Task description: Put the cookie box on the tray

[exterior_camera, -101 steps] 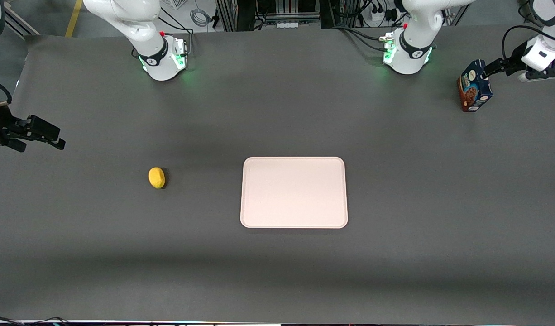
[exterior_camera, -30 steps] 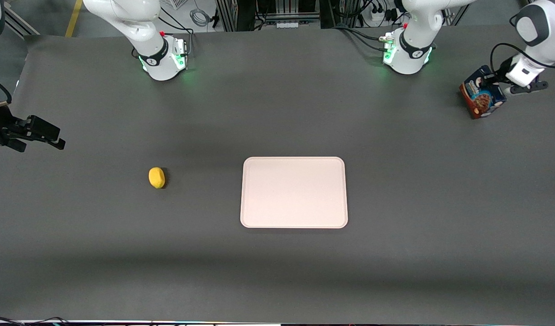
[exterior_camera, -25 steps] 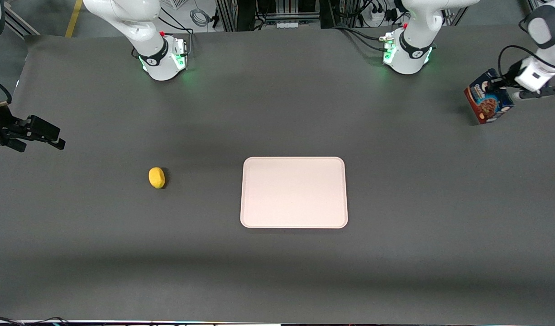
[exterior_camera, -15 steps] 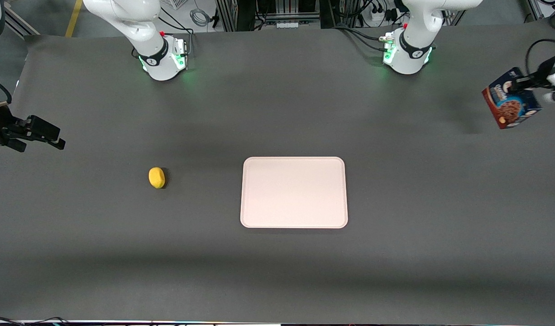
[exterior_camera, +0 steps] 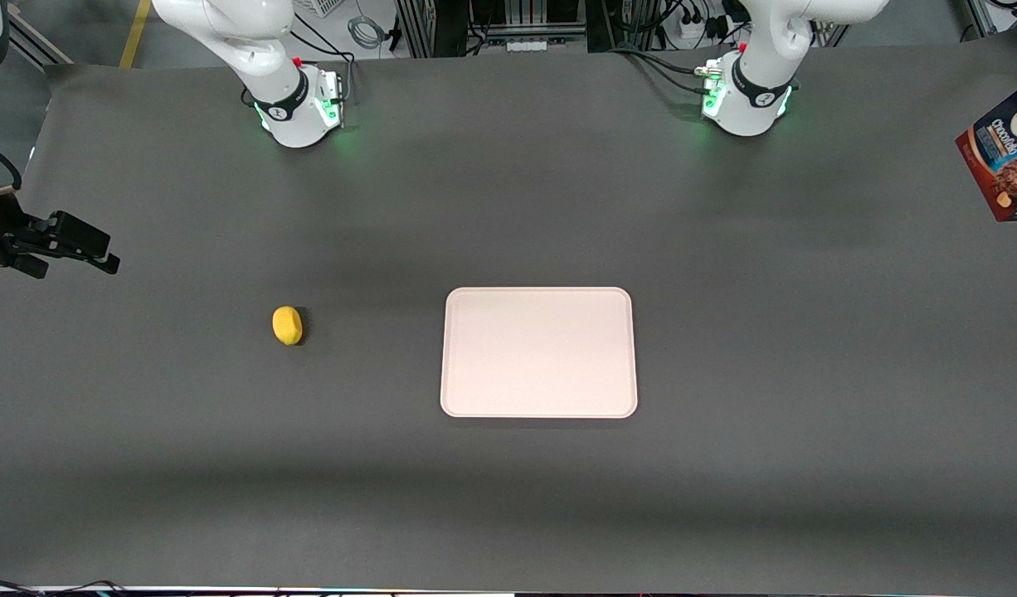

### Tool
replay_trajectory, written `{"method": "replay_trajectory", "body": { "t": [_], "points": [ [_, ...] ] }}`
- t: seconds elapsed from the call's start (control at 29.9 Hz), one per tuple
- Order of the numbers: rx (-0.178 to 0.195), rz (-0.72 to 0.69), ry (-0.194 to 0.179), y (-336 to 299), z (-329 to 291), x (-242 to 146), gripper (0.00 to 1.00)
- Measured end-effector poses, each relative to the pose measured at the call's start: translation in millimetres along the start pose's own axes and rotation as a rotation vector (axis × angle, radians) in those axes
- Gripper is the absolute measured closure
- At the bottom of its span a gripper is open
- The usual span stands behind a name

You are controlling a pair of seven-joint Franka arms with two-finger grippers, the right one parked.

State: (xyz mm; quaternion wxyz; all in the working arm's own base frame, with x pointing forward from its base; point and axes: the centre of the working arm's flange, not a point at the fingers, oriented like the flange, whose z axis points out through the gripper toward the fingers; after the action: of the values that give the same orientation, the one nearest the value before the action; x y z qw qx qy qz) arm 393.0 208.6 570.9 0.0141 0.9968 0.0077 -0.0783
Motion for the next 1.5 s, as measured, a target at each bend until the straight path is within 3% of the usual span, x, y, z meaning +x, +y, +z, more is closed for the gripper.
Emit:
{"method": "replay_trajectory", "body": {
  "t": [0.2, 0.43, 0.83, 1.17, 1.5],
  "points": [
    [-0.002, -0.014, -0.004, 67.4, -17.9, 11.3, 0.77],
    [-0.002, -0.029, 0.018, 204.3, -40.4, 16.7, 0.78],
    [-0.029, -0.006, 0.015, 399.9, -10.3, 13.0, 0.79],
    [-0.020, 0.078, 0.010, 482.7, 42.1, 25.4, 0.78],
    [-0.049, 0.088, 0.021, 521.3, 100.5, 61.8, 0.78]
  ]
}}
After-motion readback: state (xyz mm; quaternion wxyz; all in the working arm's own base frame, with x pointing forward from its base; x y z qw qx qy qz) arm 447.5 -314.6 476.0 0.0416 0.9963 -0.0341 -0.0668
